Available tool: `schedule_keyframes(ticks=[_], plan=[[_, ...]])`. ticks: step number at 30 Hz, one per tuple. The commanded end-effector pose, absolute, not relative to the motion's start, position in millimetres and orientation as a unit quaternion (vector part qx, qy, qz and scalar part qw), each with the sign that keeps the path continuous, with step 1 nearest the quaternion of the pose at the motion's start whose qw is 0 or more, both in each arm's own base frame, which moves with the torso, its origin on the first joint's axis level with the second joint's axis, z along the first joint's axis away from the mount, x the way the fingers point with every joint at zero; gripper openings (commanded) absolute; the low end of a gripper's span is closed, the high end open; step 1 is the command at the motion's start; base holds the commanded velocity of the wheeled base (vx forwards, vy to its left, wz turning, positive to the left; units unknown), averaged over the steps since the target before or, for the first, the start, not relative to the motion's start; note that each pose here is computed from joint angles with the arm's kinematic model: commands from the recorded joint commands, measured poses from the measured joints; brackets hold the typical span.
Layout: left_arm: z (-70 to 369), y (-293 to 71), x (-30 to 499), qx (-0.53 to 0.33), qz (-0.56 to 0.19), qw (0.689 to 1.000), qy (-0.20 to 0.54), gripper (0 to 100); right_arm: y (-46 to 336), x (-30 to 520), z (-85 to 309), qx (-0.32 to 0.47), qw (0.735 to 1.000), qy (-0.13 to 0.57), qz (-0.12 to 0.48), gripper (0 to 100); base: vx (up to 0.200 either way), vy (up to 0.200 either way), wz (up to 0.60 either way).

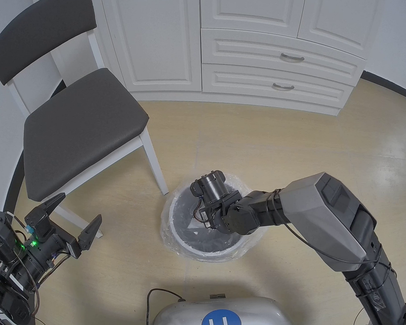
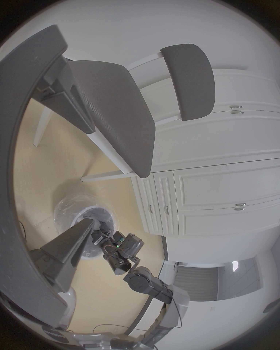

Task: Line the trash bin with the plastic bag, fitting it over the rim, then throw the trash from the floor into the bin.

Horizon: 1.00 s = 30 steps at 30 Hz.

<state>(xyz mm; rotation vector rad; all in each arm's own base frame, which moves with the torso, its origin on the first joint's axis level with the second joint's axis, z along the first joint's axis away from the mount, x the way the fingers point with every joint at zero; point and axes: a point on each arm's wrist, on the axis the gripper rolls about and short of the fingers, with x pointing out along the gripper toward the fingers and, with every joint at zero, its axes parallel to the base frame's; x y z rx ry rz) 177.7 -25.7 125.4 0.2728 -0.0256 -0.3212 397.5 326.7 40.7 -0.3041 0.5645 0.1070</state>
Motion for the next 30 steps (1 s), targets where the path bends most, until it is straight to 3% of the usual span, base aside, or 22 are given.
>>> schedule_keyframes(ticks=[1,11,12,30], plan=[[122,-25,175,0.135,-0.160,0.978,-0.005,100,322,382,73,-0.148,0.950,0.268,0.061,0,0.000,0.000,0.00],[123,-25,174,0.135,-0.159,0.978,-0.007,100,313,366,44,-0.200,0.927,0.311,0.066,0,0.000,0.000,0.00],[123,-25,174,0.135,-0.159,0.978,-0.007,100,314,367,42,-0.199,0.927,0.311,0.066,100,0.000,0.000,0.00],[122,-26,174,0.135,-0.161,0.978,-0.001,100,328,367,77,-0.151,0.952,0.254,0.078,100,0.000,0.000,0.00]])
